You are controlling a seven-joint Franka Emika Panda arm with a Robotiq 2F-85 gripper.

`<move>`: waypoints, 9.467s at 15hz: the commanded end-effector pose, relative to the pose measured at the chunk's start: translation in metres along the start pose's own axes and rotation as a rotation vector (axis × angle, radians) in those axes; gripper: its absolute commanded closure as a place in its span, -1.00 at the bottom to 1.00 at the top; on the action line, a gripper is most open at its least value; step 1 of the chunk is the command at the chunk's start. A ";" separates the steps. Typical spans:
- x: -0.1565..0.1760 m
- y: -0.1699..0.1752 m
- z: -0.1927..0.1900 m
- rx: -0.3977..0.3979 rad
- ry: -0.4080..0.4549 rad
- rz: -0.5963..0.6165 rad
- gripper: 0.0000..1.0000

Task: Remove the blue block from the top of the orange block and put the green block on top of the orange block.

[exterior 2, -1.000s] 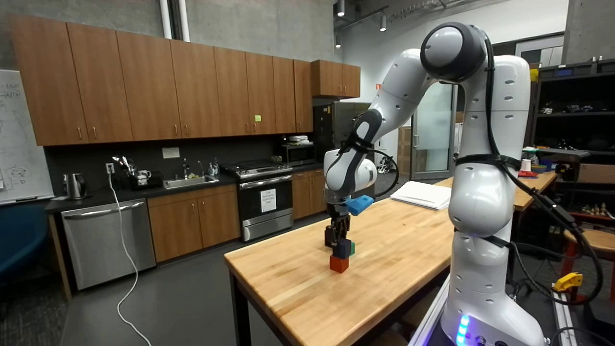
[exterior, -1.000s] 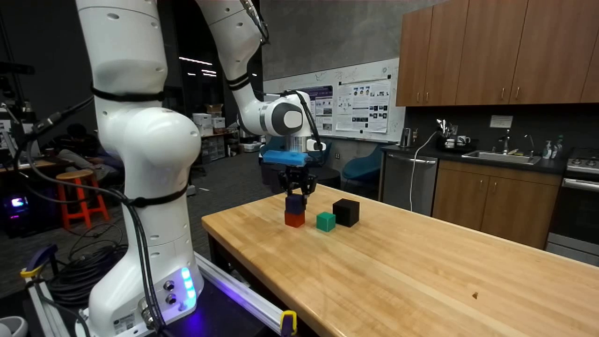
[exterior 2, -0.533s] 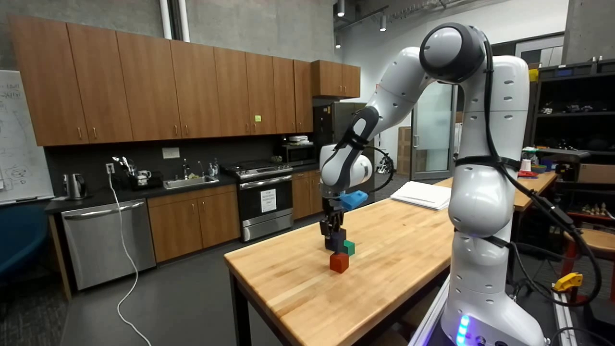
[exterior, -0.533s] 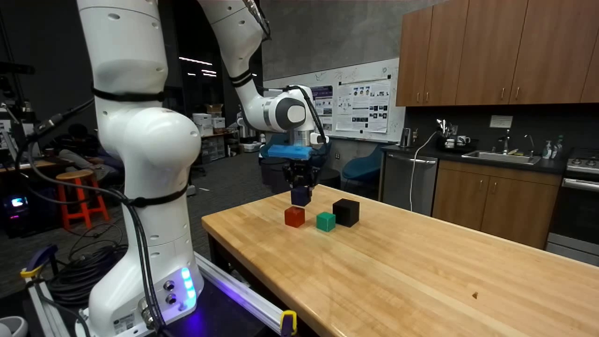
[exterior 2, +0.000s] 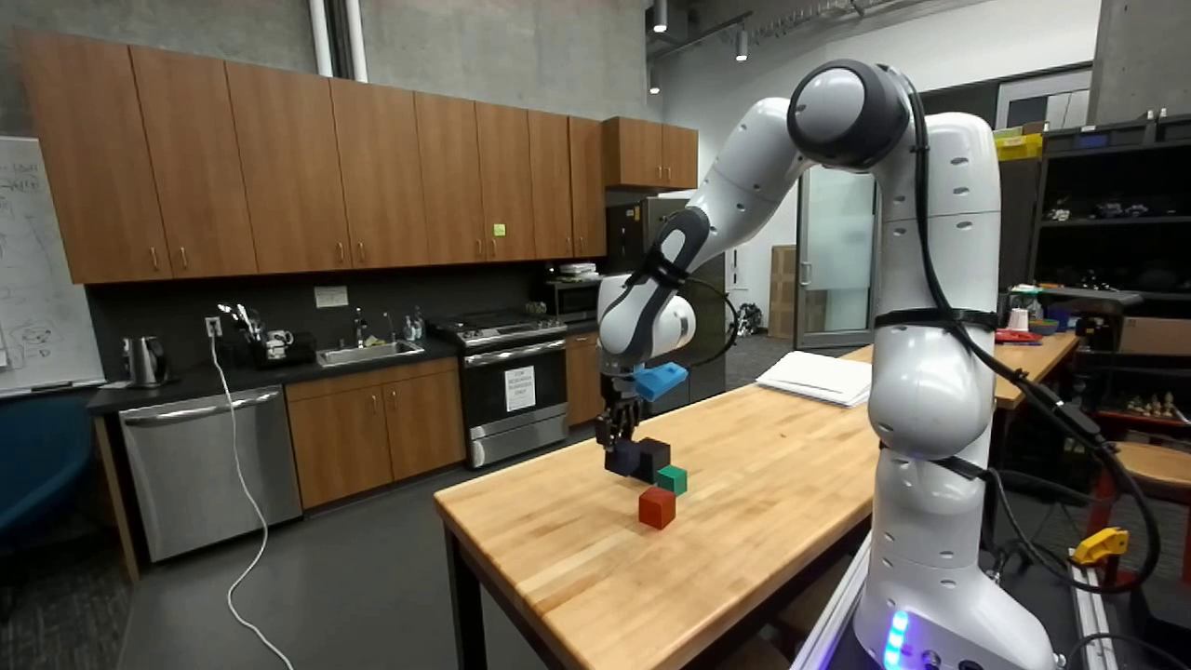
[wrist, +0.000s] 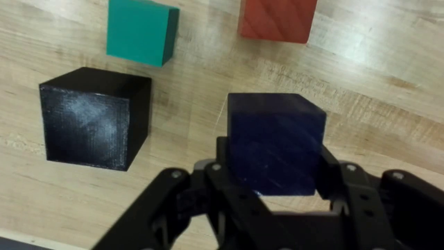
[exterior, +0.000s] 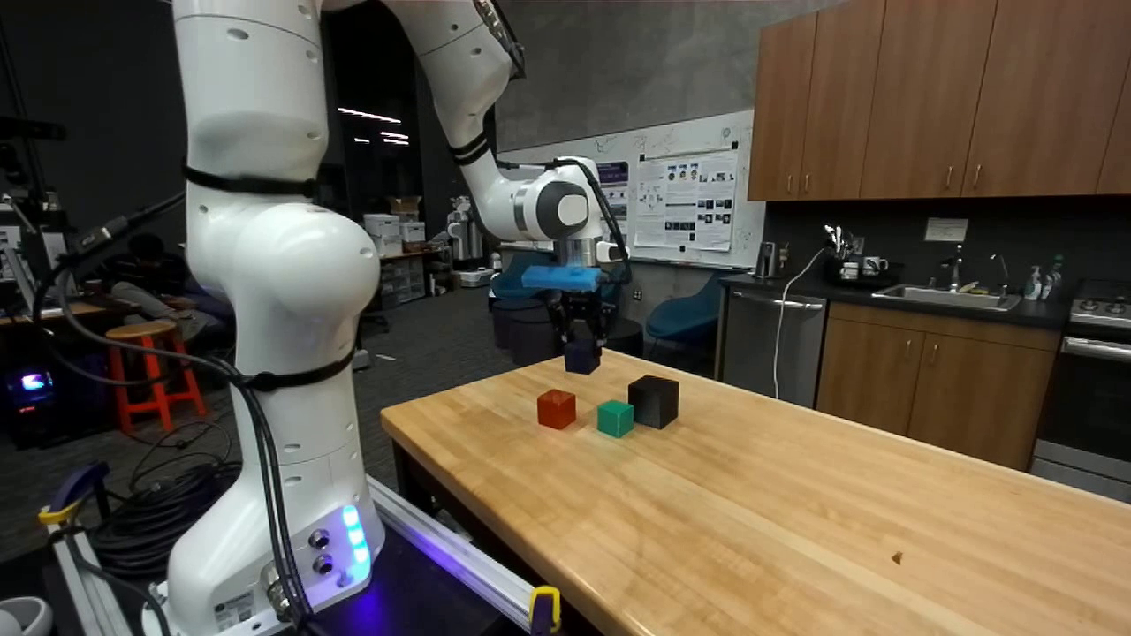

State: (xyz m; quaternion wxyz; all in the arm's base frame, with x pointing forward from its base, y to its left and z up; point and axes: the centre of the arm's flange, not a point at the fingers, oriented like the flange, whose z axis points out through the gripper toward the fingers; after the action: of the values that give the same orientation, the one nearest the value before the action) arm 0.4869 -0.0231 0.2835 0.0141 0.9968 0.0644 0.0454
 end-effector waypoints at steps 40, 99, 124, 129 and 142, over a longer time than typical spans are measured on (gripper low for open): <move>0.031 0.048 0.000 -0.001 -0.062 0.128 -1.00; -0.065 0.056 -0.009 0.004 -0.108 0.127 0.53; -0.073 -0.018 0.002 0.014 -0.135 0.058 0.53; -0.071 -0.012 0.009 0.009 -0.136 0.060 0.53; -0.065 -0.009 0.023 0.007 -0.138 0.042 0.53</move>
State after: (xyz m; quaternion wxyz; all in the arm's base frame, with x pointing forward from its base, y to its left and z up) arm 0.4177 -0.0196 0.2572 0.0086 0.9989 0.0361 -0.0286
